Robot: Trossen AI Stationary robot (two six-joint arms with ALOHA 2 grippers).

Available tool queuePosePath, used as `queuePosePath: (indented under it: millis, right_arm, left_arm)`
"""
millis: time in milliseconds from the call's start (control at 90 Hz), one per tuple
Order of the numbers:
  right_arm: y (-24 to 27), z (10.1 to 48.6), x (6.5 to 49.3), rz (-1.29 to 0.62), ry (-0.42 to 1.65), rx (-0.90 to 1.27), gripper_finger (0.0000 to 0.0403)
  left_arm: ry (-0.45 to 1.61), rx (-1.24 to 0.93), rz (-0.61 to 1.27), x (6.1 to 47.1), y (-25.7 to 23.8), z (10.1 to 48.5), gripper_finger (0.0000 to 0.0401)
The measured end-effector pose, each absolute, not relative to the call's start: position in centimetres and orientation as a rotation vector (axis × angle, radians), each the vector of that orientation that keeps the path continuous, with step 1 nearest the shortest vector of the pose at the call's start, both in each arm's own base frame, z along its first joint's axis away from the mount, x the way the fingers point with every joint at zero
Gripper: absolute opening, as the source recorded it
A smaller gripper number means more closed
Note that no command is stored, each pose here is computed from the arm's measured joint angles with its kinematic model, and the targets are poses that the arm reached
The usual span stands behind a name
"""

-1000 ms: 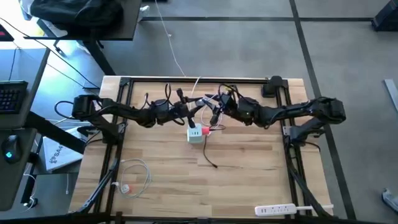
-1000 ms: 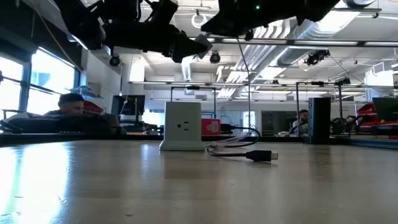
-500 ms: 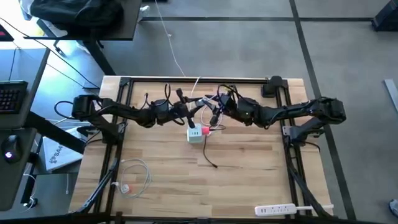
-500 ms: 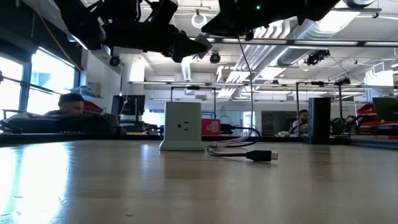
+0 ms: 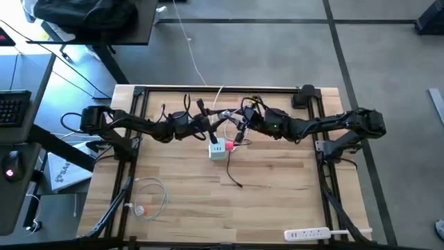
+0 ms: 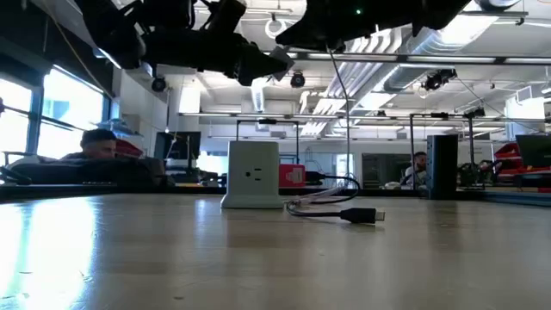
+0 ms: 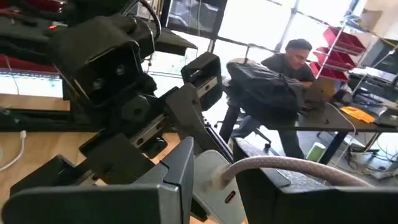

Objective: Insert USB
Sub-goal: Insert the light pink charger cable into the white charger adapter, then insert the white charger adapter into the black outlet extension

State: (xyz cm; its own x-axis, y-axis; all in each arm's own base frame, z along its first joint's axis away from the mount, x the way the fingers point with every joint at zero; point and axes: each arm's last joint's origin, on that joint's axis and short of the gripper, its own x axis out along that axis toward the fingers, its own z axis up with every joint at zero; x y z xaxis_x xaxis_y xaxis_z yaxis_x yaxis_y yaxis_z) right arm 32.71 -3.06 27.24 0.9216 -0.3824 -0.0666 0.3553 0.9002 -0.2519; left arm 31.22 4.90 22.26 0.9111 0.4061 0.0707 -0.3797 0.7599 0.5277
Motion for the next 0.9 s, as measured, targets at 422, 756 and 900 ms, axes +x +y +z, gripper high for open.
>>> queuePosePath:
  millis: [422,756,900]
  right_arm:
    - [-3.27,27.19,32.69,-0.382,0.121,-0.242,0.0079]
    - [-3.3,27.14,32.68,-0.386,0.127,-0.242,0.0078]
    - [-3.33,27.18,32.68,-0.401,0.121,-0.232,0.0078]
  left_arm:
    - [0.031,0.546,0.385,31.23,5.0,22.27,0.0103]
    - [0.041,0.54,0.38,31.24,5.05,22.15,0.0104]
    - [0.052,0.542,0.377,31.24,5.05,22.05,0.0104]
